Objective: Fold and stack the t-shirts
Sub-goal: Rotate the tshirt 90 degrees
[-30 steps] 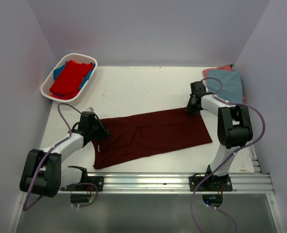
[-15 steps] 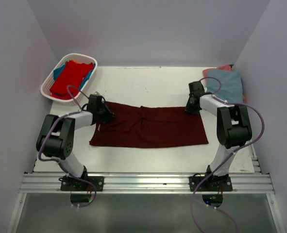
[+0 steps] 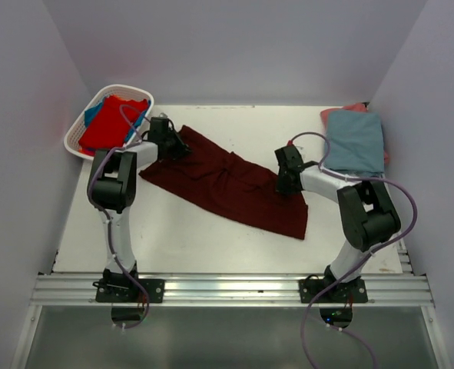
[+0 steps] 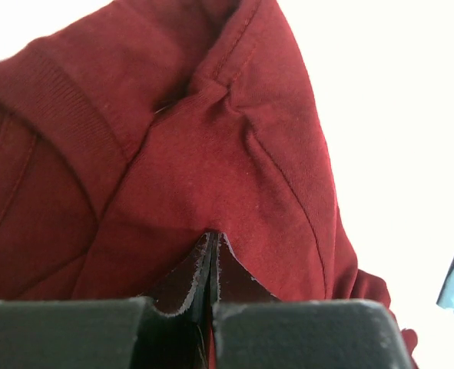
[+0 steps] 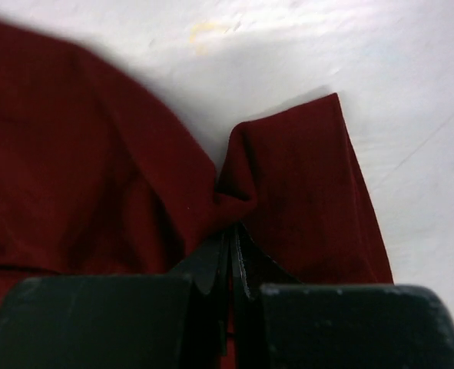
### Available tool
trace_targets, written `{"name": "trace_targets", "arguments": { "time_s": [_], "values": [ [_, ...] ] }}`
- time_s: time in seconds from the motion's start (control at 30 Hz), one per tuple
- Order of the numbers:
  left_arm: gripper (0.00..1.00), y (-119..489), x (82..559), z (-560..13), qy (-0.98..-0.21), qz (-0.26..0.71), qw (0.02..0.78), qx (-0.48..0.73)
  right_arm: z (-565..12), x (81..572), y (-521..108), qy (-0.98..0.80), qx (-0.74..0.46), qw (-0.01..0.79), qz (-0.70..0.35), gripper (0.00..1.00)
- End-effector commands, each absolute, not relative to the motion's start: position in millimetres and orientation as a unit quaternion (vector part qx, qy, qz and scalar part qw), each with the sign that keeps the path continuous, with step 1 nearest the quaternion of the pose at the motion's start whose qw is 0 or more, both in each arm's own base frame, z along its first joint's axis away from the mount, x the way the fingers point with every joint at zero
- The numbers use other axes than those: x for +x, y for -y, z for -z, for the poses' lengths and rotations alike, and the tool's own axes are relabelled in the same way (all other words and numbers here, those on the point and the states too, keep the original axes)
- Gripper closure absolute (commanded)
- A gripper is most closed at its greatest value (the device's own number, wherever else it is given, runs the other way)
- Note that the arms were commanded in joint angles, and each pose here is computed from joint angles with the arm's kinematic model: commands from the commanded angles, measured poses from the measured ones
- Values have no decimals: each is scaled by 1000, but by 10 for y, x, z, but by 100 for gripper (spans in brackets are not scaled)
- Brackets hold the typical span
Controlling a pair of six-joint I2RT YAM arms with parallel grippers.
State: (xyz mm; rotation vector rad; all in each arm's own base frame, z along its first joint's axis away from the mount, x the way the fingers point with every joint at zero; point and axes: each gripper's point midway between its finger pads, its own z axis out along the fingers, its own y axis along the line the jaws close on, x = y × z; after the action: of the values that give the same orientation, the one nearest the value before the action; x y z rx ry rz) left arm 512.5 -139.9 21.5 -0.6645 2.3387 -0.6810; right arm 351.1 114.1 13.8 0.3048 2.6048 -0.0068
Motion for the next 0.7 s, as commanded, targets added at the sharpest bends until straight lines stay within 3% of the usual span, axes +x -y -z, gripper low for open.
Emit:
{"name": "trace_targets", "arguments": {
  "time_s": [0.0, 0.23, 0.67],
  "values": [
    [100, 1441, 5227, -103, -894, 268, 291, -212, 246, 2664, -1223, -987, 88, 134, 13, 100],
    [100, 1432, 5526, 37, -893, 288, 286, -193, 324, 2122, -1338, -992, 71, 103, 10, 100],
    [100, 1969, 5902, -34, -867, 399, 284, -95, 451, 1270, -1938, -997, 46, 44, -32, 100]
  ]
}}
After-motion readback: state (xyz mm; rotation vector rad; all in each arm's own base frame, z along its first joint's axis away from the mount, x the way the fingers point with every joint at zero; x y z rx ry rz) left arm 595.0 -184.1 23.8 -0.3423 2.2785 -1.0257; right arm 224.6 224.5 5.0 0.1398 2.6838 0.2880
